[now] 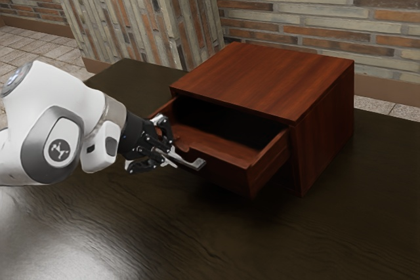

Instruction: Pull the drawer handle with one arm to open the drawer

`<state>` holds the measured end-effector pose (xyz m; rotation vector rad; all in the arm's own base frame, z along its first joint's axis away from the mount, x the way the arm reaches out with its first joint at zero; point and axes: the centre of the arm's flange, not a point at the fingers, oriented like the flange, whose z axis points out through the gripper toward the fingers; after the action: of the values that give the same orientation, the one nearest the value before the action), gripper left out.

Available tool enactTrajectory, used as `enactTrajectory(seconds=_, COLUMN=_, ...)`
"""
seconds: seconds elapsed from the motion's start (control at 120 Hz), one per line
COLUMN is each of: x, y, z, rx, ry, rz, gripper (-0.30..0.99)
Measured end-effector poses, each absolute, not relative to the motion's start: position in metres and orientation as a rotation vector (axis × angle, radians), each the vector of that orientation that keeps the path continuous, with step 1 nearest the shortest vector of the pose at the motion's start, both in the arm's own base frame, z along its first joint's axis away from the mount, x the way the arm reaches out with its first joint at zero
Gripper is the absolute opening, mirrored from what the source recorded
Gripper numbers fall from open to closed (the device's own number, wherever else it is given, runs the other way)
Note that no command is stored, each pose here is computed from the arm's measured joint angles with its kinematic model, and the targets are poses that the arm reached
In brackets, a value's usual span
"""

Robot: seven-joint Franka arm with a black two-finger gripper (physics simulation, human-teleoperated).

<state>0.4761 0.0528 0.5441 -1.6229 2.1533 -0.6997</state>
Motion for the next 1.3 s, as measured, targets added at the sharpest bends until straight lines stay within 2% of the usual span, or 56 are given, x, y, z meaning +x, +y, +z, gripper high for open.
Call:
enactTrajectory(seconds=0.442, x=0.438, y=0.057, z=0.540, rx=-1.609, ry=2.155, rz=-0.719, gripper=-0.09)
enactTrajectory(seconds=0.717, x=0.435, y=0.060, z=0.538, rx=-1.591, ry=2.166, rz=-0.696, gripper=-0.08)
enactTrajectory(seconds=1.3, x=0.426, y=0.063, z=0.544, rx=-1.604, ry=2.160, rz=-0.704, gripper=0.15)
